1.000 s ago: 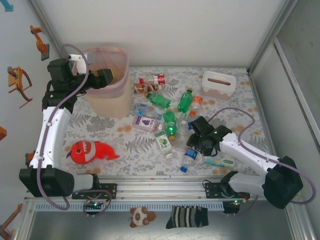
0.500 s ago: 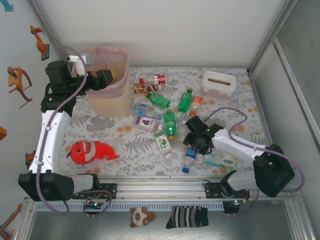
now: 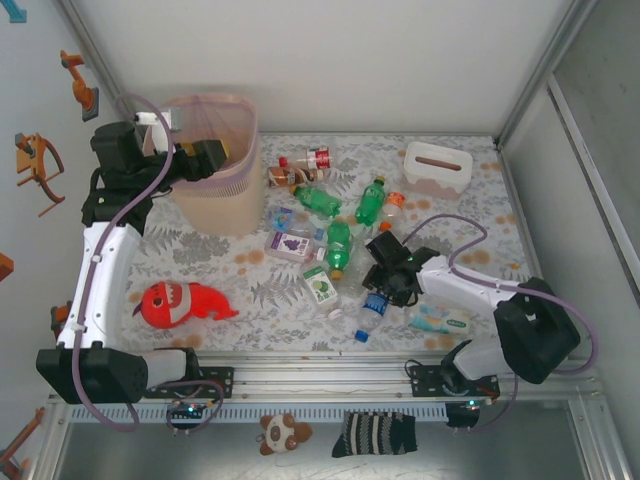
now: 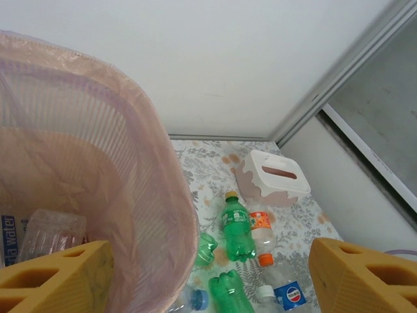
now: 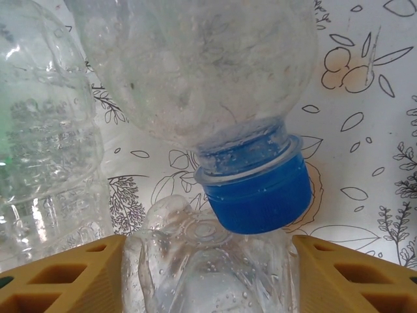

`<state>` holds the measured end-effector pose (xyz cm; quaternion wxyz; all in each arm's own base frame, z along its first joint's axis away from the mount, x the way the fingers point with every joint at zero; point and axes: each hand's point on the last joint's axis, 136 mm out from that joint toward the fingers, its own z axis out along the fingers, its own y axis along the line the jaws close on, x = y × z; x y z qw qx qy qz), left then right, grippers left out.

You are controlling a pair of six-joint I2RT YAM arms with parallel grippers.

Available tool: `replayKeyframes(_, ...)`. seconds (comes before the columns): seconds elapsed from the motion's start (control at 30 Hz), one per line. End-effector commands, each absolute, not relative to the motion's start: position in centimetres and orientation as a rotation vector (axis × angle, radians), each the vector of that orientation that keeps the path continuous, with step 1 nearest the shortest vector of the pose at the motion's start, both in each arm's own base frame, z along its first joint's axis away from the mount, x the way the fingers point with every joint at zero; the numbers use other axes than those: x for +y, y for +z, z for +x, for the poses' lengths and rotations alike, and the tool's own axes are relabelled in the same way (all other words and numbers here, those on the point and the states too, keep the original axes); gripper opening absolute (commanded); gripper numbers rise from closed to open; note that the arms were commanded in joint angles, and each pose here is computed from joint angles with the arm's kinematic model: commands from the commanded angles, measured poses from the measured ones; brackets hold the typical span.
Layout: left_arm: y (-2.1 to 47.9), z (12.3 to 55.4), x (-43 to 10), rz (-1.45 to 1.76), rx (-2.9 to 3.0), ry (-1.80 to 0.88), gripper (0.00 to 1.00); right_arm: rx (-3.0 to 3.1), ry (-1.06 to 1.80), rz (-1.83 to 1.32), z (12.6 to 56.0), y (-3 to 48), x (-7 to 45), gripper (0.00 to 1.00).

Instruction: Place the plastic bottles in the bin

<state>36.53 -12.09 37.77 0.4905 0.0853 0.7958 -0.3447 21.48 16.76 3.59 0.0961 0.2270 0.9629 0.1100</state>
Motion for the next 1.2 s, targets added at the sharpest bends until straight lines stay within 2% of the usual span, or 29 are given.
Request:
replayKeyframes(0.0, 38.5, 35.8, -12.1, 0.207, 1.9, -0.866, 0.78, 2.847, 0.241, 0.641, 20.9, 4.2, 15.5, 0.58)
replayKeyframes(0.37, 39.7, 34.0, -13.3, 0.259, 1.821, -0.951, 0.78, 2.64, 0.191, 0.36, 24.1, 12.5, 14.3, 0.57)
replayKeyframes(0.77, 40.6, 30.2, -19.1, 0.538, 1.692, -1.072, 0.79, 2.214, 0.468, 0.048, 27.5, 26.7, 17.1, 0.54)
replayKeyframes(1.17, 42.8, 24.3, -26.0, 0.87, 1.468, -1.209, 0.8, 1.829, 0.733, -0.218, 26.8, 40.0, 20.7, 0.5)
